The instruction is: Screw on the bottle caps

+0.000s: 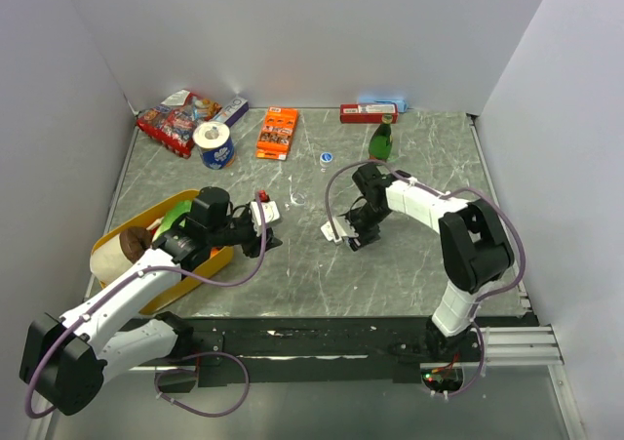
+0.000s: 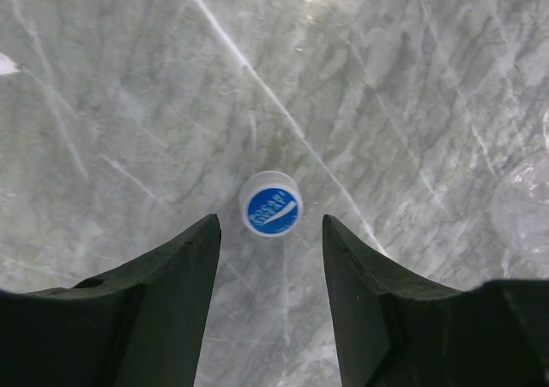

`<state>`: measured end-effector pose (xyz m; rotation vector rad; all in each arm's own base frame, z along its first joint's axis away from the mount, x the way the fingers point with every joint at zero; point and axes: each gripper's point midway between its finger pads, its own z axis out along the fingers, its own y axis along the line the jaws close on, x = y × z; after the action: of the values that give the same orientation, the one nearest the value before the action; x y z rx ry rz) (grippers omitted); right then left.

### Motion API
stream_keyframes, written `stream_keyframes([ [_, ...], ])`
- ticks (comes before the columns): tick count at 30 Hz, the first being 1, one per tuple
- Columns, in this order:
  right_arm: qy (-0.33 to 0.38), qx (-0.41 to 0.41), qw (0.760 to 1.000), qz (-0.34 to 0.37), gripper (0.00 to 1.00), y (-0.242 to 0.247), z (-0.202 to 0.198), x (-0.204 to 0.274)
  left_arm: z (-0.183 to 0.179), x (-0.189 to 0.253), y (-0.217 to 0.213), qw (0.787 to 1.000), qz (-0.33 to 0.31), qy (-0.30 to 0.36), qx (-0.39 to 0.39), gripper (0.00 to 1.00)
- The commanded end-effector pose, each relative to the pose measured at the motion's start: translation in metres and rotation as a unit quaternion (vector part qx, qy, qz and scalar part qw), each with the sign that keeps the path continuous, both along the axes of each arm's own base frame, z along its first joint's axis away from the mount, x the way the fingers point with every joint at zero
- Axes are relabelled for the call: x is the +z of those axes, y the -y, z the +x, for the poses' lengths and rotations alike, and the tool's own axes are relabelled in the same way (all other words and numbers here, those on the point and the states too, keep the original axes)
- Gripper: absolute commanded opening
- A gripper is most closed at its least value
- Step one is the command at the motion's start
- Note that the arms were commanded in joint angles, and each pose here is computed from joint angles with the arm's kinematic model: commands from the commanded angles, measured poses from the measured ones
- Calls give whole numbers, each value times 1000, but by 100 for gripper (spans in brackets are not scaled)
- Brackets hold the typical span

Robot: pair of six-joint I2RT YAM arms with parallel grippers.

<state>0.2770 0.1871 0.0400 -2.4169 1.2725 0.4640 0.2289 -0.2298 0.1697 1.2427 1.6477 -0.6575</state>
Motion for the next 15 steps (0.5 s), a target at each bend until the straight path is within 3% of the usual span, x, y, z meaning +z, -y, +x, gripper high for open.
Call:
stream_keyframes([
  [1, 27, 15, 999, 9, 57, -12, 20, 5, 2, 7, 4, 1000, -15, 2, -5, 1],
  [15, 10, 38, 999, -10, 54, -6, 10, -6, 6, 5, 2, 1000, -13, 1, -1, 2],
])
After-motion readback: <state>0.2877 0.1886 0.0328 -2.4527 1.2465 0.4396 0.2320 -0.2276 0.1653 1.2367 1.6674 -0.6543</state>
